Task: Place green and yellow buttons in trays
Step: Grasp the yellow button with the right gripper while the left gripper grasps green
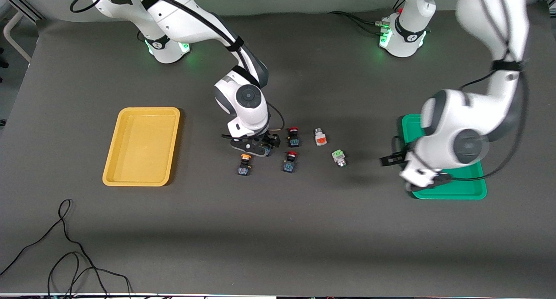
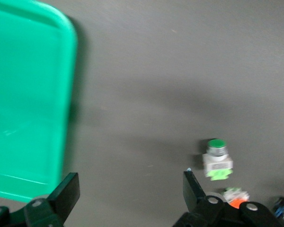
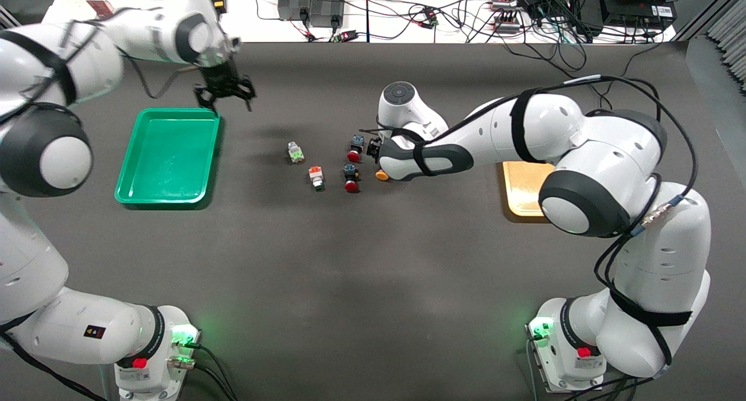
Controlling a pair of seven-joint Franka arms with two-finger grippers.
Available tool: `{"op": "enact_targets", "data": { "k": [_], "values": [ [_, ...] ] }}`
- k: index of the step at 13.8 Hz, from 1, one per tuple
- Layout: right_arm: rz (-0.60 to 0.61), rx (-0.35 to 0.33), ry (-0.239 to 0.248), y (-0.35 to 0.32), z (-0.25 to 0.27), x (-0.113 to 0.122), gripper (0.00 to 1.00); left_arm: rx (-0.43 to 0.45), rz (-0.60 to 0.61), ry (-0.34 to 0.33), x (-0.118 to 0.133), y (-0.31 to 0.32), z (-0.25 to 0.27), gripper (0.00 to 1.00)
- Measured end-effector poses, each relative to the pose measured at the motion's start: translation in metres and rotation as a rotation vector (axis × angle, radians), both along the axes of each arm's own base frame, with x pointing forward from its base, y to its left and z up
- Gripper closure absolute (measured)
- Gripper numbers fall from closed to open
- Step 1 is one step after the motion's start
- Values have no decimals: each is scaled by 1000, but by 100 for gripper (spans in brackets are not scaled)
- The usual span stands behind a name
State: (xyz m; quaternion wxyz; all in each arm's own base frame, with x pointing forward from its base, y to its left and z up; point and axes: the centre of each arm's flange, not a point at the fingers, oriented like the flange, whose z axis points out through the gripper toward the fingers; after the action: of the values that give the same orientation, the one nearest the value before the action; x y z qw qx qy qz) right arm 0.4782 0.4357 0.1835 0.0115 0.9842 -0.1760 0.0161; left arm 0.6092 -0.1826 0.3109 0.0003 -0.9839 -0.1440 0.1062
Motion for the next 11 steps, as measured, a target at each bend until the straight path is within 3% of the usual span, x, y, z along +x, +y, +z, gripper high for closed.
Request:
{"op": "enact_targets", "data": {
  "k": [5, 9, 11],
  "values": [
    [4, 11, -17, 9, -3, 10, 5, 16, 88, -52, -14, -81, -67, 2],
    [20, -6, -25, 8, -11, 13, 55, 30, 88, -42, -37, -126, -122, 2],
    [16, 0, -36, 10, -2, 19, 59, 43, 86, -21, -42, -124, -137, 2]
  ]
}}
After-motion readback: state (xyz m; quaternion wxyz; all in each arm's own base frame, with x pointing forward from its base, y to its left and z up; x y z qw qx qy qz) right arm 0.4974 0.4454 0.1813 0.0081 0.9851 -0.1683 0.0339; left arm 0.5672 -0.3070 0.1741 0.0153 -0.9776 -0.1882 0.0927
